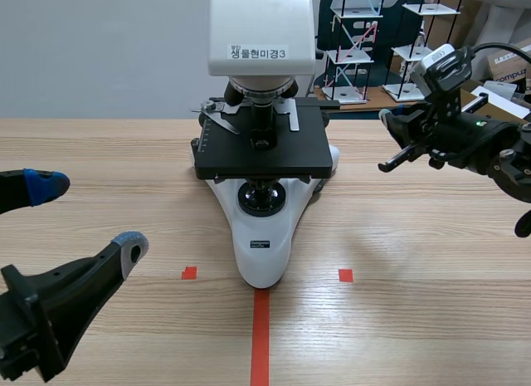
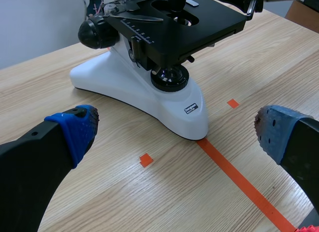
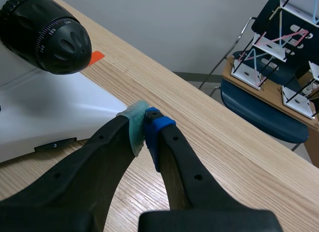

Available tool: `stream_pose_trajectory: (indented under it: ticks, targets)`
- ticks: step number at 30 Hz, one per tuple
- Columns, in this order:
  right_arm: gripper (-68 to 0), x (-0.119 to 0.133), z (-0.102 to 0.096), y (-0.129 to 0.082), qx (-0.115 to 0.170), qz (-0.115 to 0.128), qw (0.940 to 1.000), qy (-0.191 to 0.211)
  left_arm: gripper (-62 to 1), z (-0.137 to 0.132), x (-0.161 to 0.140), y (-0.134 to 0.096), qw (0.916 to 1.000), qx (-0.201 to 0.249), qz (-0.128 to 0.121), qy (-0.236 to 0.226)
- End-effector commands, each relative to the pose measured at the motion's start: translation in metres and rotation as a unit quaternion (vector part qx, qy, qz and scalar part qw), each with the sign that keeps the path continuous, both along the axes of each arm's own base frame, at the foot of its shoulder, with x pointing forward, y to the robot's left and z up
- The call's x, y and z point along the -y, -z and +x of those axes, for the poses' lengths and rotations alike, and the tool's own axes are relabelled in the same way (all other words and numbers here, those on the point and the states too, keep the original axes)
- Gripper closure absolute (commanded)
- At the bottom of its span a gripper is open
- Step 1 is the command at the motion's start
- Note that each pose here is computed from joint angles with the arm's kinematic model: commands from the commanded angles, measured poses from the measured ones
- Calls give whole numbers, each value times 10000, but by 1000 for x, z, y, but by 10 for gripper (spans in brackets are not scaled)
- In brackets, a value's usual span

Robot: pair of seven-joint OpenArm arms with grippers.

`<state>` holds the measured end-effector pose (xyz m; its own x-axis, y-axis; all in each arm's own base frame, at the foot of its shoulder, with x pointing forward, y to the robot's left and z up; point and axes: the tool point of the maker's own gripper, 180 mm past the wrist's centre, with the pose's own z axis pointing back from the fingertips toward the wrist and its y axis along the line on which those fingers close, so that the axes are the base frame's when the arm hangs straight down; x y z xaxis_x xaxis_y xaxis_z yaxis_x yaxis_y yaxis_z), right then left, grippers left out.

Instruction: Return to the home posture

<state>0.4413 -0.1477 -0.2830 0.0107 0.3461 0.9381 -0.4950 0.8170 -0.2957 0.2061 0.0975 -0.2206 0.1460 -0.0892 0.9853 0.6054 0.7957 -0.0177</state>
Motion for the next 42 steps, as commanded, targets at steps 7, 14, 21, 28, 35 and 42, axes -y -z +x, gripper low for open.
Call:
stream_pose_trajectory:
  ticks: [7, 14, 21, 28, 35, 42]
  targets:
    - [-25, 7, -9, -9, 255, 73, 9996, -18, -623, 0, 2, -7, 9999, 94, -80, 18]
    - [-27, 15, -55, 1, 489, 84, 9984, 275, -623, 0, 2, -7, 9999, 91, -78, 18]
    - [-81, -5, -128, -14, 641, 224, 9977, 26, -623, 0, 2, -7, 9999, 94, -80, 18]
    - [-398, -38, -202, -39, 533, 384, 9971, -372, -623, 0, 2, -7, 9999, 103, -87, 18]
    - [-579, -63, -260, -48, 43, 574, 9961, -666, -623, 0, 2, -7, 9999, 99, -84, 18]
    - [-578, -69, -269, -50, -47, 524, 9958, -750, -623, 0, 2, -7, 9999, 88, -76, 18]
